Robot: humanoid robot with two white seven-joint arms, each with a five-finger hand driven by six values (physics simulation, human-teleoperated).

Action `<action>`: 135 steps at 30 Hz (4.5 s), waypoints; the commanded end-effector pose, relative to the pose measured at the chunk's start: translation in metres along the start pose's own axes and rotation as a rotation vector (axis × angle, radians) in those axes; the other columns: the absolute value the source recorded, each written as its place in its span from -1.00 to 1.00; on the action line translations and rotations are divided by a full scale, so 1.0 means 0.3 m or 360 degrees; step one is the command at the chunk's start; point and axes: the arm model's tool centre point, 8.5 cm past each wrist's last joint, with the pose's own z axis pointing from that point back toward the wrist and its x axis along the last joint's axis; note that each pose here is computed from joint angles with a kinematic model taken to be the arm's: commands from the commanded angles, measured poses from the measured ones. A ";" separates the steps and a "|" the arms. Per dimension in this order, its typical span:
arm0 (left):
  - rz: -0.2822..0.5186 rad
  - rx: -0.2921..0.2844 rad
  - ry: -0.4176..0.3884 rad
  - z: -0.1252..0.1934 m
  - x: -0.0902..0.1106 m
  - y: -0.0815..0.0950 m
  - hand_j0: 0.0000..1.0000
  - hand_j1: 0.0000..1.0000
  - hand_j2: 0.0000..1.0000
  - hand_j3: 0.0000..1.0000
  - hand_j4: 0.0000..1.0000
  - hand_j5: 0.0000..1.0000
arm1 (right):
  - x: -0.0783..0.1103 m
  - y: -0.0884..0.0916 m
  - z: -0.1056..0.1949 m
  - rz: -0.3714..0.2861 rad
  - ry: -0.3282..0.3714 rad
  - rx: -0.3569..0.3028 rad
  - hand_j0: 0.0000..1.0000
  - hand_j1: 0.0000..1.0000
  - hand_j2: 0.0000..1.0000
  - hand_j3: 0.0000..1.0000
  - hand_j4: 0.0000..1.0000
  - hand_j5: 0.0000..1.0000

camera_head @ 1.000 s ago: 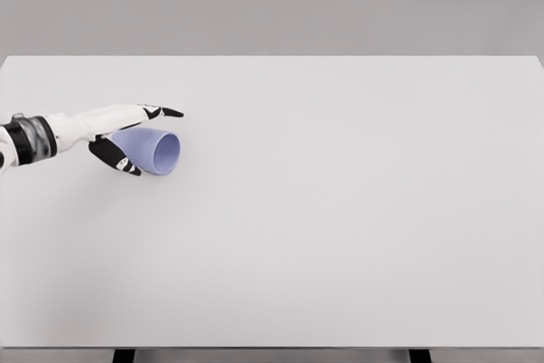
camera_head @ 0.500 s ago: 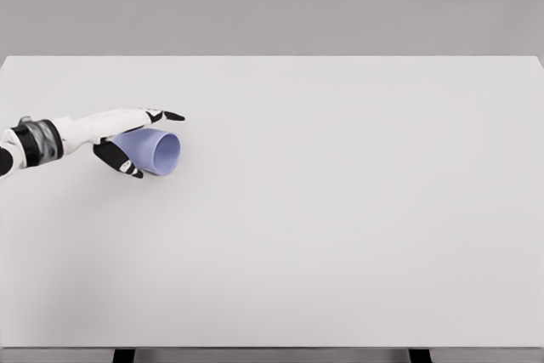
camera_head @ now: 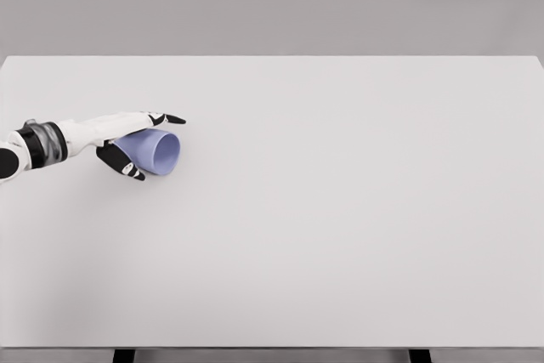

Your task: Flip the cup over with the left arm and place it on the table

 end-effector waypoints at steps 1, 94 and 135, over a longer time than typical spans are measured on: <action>0.0010 -0.0006 0.0011 -0.001 -0.004 -0.005 1.00 1.00 1.00 1.00 1.00 1.00 | 0.000 0.000 0.000 -0.0001 0.0000 0.0000 1.00 1.00 1.00 1.00 1.00 1.00; 0.1187 0.0603 -0.0672 -0.018 0.074 -0.060 0.62 0.62 0.62 0.62 0.62 0.62 | 0.000 0.000 0.000 -0.0001 0.0000 0.0000 1.00 1.00 1.00 1.00 1.00 1.00; 0.1313 0.0663 -0.0664 -0.018 0.056 -0.140 1.00 1.00 1.00 1.00 1.00 1.00 | 0.000 0.000 0.000 -0.0001 0.0000 0.0000 1.00 1.00 1.00 1.00 1.00 1.00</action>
